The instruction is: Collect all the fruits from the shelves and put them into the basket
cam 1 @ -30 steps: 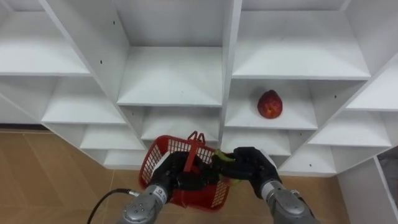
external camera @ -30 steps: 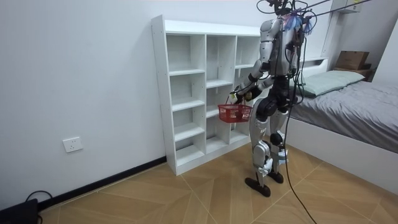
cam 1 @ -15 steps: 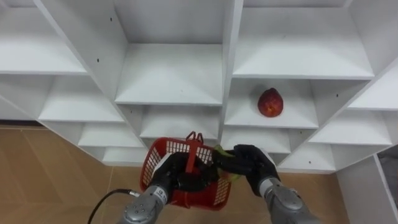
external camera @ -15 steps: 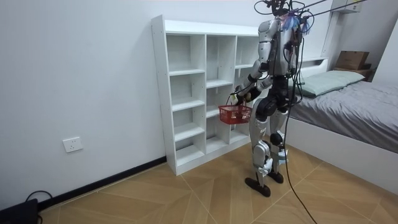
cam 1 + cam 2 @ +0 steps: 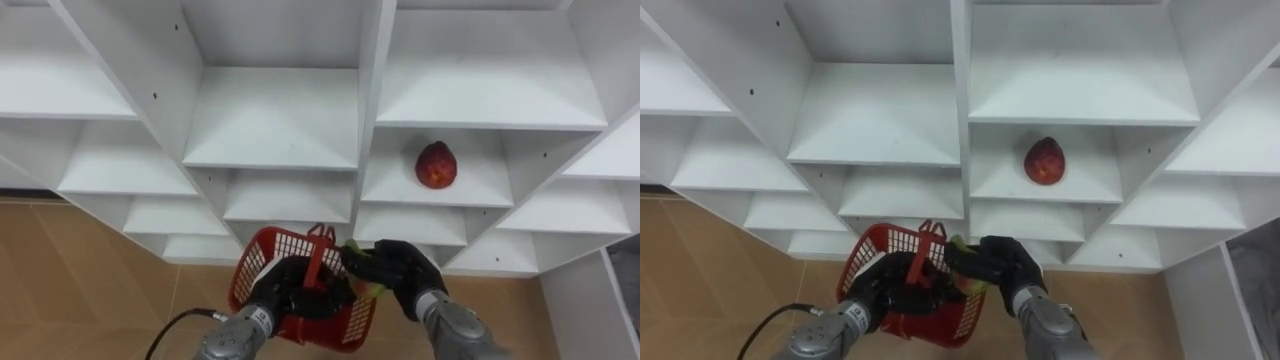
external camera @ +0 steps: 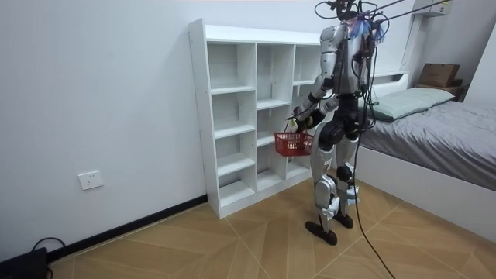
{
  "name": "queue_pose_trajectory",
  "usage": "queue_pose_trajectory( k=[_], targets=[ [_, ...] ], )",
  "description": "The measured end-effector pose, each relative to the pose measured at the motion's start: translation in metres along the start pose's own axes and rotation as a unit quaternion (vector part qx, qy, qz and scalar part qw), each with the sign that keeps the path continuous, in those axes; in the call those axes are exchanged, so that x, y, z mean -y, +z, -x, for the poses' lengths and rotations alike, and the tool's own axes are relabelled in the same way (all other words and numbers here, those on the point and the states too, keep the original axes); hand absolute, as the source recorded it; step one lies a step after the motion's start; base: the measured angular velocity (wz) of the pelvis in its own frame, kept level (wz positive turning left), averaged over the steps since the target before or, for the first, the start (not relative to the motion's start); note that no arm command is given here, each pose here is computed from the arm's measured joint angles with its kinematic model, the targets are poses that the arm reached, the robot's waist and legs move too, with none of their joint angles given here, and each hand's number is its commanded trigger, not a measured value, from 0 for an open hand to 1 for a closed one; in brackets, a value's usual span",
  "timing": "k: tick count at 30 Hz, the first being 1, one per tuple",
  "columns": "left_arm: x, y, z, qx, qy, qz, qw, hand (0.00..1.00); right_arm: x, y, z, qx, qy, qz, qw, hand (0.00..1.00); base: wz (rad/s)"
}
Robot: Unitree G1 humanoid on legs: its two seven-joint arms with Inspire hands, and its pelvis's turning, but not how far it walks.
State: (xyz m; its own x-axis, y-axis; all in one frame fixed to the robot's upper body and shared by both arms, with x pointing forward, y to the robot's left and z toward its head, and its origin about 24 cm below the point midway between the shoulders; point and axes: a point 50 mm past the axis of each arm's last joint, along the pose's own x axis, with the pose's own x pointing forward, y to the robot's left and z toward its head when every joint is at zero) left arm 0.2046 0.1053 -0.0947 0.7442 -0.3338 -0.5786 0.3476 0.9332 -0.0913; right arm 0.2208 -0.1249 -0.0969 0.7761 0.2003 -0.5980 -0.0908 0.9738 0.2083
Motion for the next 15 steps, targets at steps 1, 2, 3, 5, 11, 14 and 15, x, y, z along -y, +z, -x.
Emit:
queue_pose_trajectory(
  k=[1,2,3,5,11,14,15],
  targets=[
    [0.0,0.0,0.0,0.0,0.0,0.0,1.0,1.0,-0.0005,-0.0003,-0.0001,-0.001,0.001,-0.002,1.0,0.0,0.0],
    [-0.0004,-0.0001,0.0001,0.0,0.001,0.0,1.0,1.0,-0.0007,-0.0005,-0.0001,-0.001,0.002,-0.004,1.0,0.0,0.0],
    [-0.0006,-0.0001,0.0002,0.0,0.001,-0.001,1.0,1.0,-0.0011,-0.0006,-0.0001,-0.001,0.004,-0.008,1.0,0.0,0.0],
    [-0.0004,0.0001,0.0,0.0,0.0,-0.001,1.0,1.0,-0.0025,-0.0011,-0.0002,-0.002,0.009,-0.008,1.0,0.0,0.0],
    [-0.0009,0.0001,0.0002,0.0,0.001,-0.001,1.0,1.0,-0.0034,-0.0019,0.0,-0.004,0.018,-0.006,1.0,0.0,0.0],
    [-0.0009,0.0002,0.0001,0.0,0.0,0.0,1.0,1.0,-0.0027,-0.0017,0.0003,-0.004,0.026,-0.001,1.0,0.0,0.0],
    [-0.0009,0.0003,0.0001,0.001,0.0,0.0,1.0,1.0,-0.0027,-0.0017,0.0004,-0.004,0.028,0.0,1.0,0.0,0.0]
  ],
)
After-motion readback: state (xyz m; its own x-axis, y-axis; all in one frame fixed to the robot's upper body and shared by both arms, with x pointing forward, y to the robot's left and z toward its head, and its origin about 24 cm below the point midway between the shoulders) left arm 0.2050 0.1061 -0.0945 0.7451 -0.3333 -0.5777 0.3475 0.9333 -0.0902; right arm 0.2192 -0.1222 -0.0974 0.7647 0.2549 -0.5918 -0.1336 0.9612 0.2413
